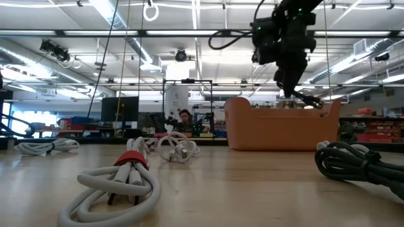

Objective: Pick and place USB-C Cables
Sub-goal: Put the black USB cable into the orange bin

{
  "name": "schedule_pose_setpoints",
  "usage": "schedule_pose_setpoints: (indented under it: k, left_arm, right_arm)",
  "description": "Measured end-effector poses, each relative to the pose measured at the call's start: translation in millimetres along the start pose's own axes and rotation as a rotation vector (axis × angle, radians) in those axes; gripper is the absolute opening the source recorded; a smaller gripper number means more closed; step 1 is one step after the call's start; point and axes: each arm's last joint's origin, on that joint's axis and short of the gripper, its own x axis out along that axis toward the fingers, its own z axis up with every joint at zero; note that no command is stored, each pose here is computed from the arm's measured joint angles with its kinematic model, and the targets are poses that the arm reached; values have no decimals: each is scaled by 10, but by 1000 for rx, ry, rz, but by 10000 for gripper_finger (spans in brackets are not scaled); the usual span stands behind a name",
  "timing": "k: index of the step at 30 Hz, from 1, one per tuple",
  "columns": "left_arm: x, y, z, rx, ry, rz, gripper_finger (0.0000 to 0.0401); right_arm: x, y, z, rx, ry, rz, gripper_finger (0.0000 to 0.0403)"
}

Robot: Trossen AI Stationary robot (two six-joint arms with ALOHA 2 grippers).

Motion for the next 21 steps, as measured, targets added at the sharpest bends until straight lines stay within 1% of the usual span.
schedule_pose_setpoints:
  k: [4, 11, 16, 21]
  left_arm:
    - [0, 0, 0, -14, 0, 0, 213]
    - [0, 0, 0, -14, 0, 0, 213]
    - [0, 0, -1, -14, 1, 0, 213]
    - [0, 0, -1, -14, 1, 0, 213]
  right_arm:
    - [167, -22, 134, -118, 62, 24, 20]
    - [319, -146, 389, -247, 122, -20, 20]
    - [412, -218, 523, -283, 139, -14, 20]
    - [553, -249, 545, -279, 176, 17, 20]
